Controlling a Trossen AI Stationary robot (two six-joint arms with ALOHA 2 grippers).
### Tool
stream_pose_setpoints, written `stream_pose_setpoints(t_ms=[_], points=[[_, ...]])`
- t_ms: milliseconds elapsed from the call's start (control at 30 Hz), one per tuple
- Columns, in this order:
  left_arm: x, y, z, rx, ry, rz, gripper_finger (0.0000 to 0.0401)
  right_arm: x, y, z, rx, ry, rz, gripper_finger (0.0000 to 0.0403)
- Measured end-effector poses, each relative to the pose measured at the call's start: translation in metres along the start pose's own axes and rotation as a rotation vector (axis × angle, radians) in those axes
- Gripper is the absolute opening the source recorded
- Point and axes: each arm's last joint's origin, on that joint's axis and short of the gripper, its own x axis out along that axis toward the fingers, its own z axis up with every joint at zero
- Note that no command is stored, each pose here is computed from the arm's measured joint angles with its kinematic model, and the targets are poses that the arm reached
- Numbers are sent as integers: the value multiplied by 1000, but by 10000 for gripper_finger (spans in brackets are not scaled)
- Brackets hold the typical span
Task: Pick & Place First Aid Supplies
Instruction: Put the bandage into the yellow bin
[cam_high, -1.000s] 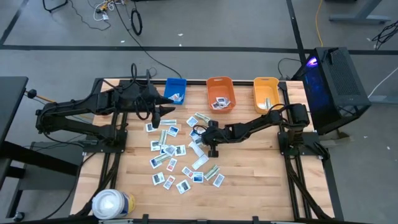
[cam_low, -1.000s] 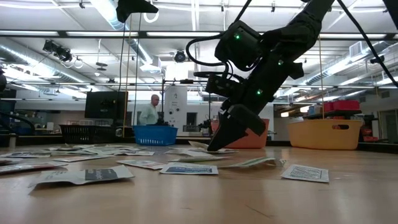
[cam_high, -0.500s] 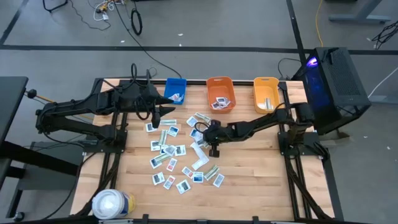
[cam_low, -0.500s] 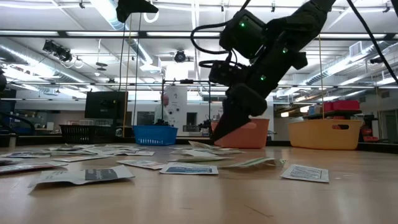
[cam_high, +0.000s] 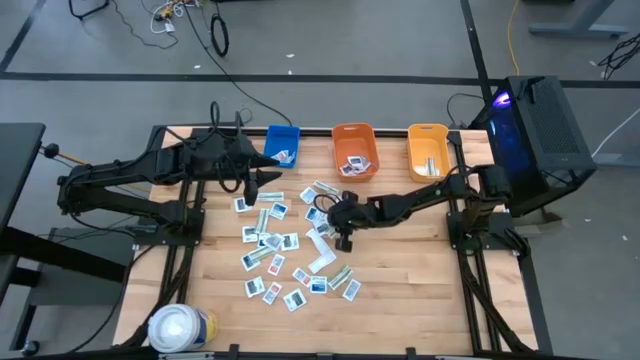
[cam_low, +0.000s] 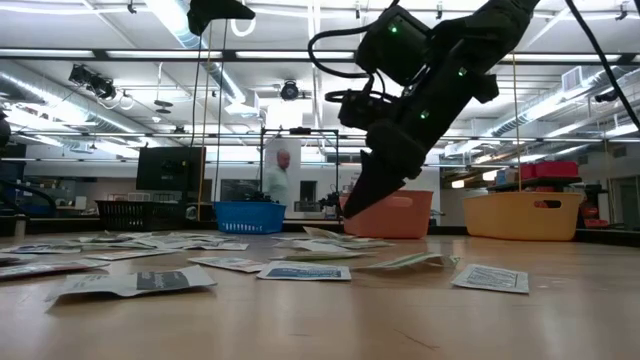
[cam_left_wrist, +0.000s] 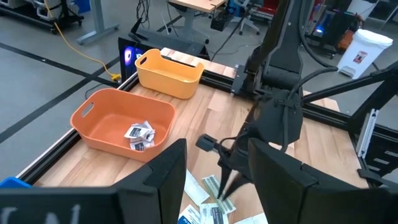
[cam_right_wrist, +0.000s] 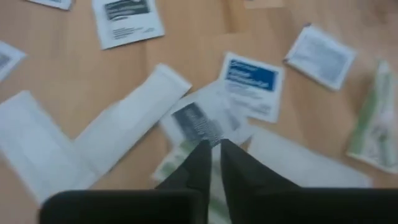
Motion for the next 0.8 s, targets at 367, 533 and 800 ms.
stream_pose_setpoints(t_ms=[367,533,800], points=[[0,0,1,-3,-6,-1,177,0,0,-1,123,16,19,182],[0,0,1,-4,-6,-1,177,1,-11,-1,171,32,0,227],[0,0,1,-4,-6,-1,177,3,-39,-6,249,102,-3,251]])
